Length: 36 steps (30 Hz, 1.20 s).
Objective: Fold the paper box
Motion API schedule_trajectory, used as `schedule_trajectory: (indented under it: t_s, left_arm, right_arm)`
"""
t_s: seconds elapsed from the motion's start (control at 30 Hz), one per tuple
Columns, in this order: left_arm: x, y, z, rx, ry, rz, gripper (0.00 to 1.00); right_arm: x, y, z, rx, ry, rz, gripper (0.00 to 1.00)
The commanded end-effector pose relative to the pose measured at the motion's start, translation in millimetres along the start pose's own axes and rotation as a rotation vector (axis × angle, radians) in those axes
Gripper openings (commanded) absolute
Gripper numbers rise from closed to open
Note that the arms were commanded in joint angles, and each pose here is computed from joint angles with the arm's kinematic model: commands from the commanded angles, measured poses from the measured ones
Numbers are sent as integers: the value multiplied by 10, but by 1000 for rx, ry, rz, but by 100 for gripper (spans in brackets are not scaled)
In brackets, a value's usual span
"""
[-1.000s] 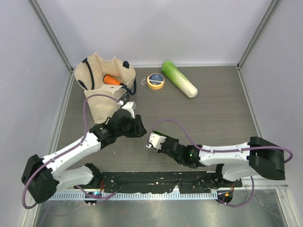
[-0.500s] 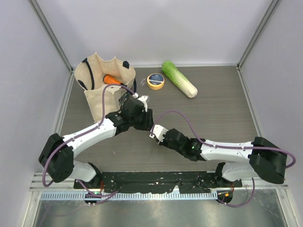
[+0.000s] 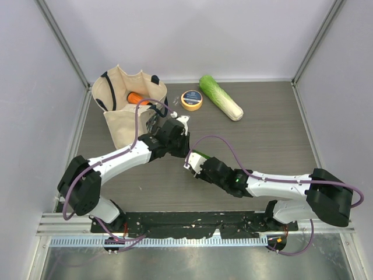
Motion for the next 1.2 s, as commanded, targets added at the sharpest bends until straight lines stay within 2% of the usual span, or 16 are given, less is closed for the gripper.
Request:
schedule_trajectory:
  t_s: [0.0, 0.23, 0.33, 0.4, 0.5, 0.57, 0.73, 1.17]
  left_arm:
    - [77, -65, -27, 0, -23, -46, 19]
    - [89, -47, 31, 39, -48, -42, 26]
    - [149, -87, 106, 9, -73, -46, 45]
    - [216, -88, 138, -39, -69, -15, 51]
    - [304, -53, 154, -76, -62, 36, 48]
    - [331, -41, 141, -75, -63, 20, 40]
    - [365, -66, 78, -83, -9, -26, 31]
    - [310, -49, -76, -52, 64, -109, 36]
  right_arm:
    - [49, 9, -24, 24, -1, -25, 26]
    - [35, -6, -40, 26, 9, -58, 25]
    - [43, 5, -37, 49, 6, -75, 25]
    - [26, 13, -38, 54, 1, -76, 25]
    - [25, 8, -42, 57, 2, -74, 23]
    - [20, 6, -47, 62, 3, -75, 21]
    - [22, 9, -59, 67, 2, -74, 16]
    - [45, -14, -34, 59, -12, -77, 13]
Point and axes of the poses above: each gripper's point midway between its finger pads, its own z axis back along the fingers, its own y axis along the line the jaws close on, x = y × z, the point moved 8 cm from there along z, back along the fingers, and after that the axes turned 1 degree about z, right-handed, at the moved point
